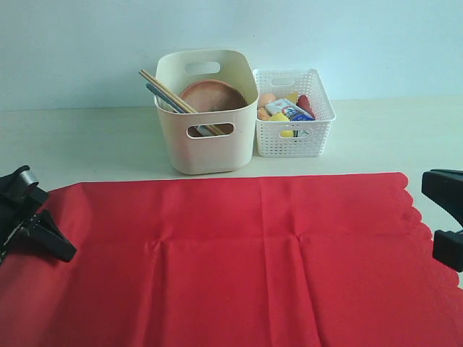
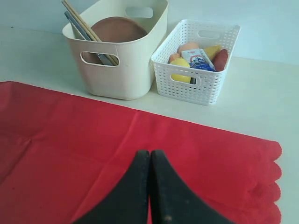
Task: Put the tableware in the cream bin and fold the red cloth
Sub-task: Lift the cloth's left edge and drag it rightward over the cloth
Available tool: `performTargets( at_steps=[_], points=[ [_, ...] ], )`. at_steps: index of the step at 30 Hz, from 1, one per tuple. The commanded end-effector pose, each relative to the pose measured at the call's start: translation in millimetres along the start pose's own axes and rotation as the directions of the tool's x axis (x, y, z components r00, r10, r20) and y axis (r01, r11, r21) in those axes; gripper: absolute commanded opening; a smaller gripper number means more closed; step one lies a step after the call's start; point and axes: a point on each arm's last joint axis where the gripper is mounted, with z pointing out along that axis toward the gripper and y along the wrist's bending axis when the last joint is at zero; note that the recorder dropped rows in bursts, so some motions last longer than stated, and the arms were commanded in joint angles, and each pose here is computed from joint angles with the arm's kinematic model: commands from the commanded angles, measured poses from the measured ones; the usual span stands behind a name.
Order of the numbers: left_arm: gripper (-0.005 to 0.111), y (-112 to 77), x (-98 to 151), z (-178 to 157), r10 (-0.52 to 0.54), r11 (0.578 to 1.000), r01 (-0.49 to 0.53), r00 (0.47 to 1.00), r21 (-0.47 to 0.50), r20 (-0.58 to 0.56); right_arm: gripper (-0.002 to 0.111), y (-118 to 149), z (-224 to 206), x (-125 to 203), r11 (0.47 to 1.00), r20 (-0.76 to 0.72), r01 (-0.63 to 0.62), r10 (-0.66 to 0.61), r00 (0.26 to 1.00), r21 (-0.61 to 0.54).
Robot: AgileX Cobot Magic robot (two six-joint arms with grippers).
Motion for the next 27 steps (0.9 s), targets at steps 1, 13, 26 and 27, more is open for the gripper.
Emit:
performTargets(
  at_steps=[1,13,26,27],
  points=[
    [0.021,-6.2,-4.1,0.8,0.016,0.999,-0.018,0.999,0.040,0.040,0.000,0.0,-0.8,0.3,1.000,0.008,-0.005,0.005,1.000,-0.001],
    [0.000,-39.7,25.5,-72.8,0.064,0.980,-0.029,0.983,-0.197,0.172,0.000,0.1,-0.8,1.7,1.000,-0.008,-0.013,0.013,1.000,-0.002],
    [0.000,-68.2,38.7,-100.3,0.097,0.988,-0.054,0.948,-0.148,0.302,0.000,-1.2,20.8,11.2,1.000,-0.123,-0.014,0.016,0.992,0.012],
    [0.000,-70.3,38.7,-101.1,0.097,0.989,-0.055,0.945,-0.139,0.312,0.000,-1.6,25.8,13.5,1.000,-0.145,-0.014,0.016,0.989,0.016]
  ],
)
